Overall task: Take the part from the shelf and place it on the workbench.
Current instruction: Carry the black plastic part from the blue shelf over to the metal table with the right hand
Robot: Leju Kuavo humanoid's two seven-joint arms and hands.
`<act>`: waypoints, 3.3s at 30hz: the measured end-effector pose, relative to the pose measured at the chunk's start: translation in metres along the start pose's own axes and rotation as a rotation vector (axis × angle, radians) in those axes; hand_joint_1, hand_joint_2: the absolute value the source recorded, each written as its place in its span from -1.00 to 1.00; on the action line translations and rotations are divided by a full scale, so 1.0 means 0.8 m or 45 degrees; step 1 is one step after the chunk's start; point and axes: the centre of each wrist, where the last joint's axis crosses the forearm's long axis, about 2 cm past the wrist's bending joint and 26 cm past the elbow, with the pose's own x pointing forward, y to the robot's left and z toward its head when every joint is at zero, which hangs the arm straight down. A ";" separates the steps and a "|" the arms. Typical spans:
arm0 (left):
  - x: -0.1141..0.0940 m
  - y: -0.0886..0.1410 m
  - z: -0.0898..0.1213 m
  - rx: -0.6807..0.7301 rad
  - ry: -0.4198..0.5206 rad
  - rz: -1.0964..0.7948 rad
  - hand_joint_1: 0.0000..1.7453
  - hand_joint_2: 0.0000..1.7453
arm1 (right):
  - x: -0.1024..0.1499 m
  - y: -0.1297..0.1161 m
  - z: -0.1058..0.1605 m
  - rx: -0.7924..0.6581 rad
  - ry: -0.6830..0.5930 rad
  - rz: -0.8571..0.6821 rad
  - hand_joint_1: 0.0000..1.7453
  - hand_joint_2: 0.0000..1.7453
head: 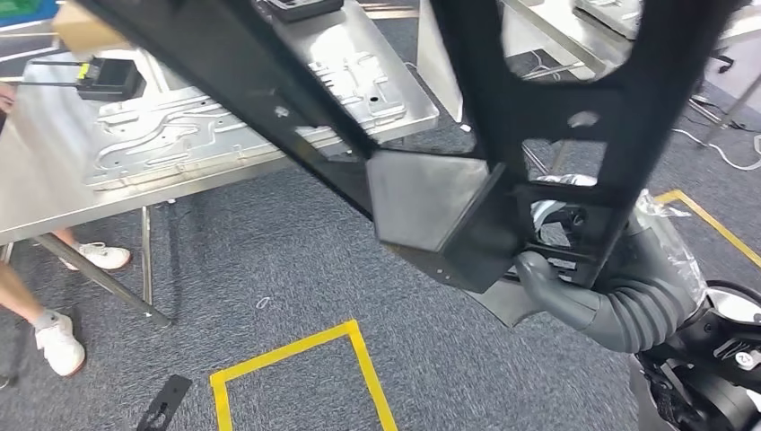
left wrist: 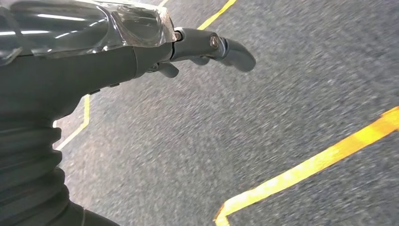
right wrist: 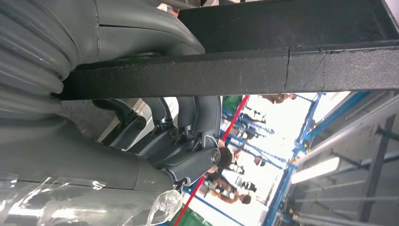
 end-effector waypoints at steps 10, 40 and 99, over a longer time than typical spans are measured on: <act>0.004 0.001 0.000 0.010 -0.016 0.001 -1.00 1.00 | -0.006 0.004 -0.002 0.018 0.030 -0.016 1.00 1.00; 0.004 0.000 0.000 0.041 -0.024 0.002 -1.00 1.00 | -0.010 0.002 -0.006 0.014 0.044 -0.041 1.00 1.00; 0.004 -0.013 0.001 0.006 -0.021 -0.017 -1.00 1.00 | -0.009 0.002 -0.007 0.019 0.044 -0.032 1.00 1.00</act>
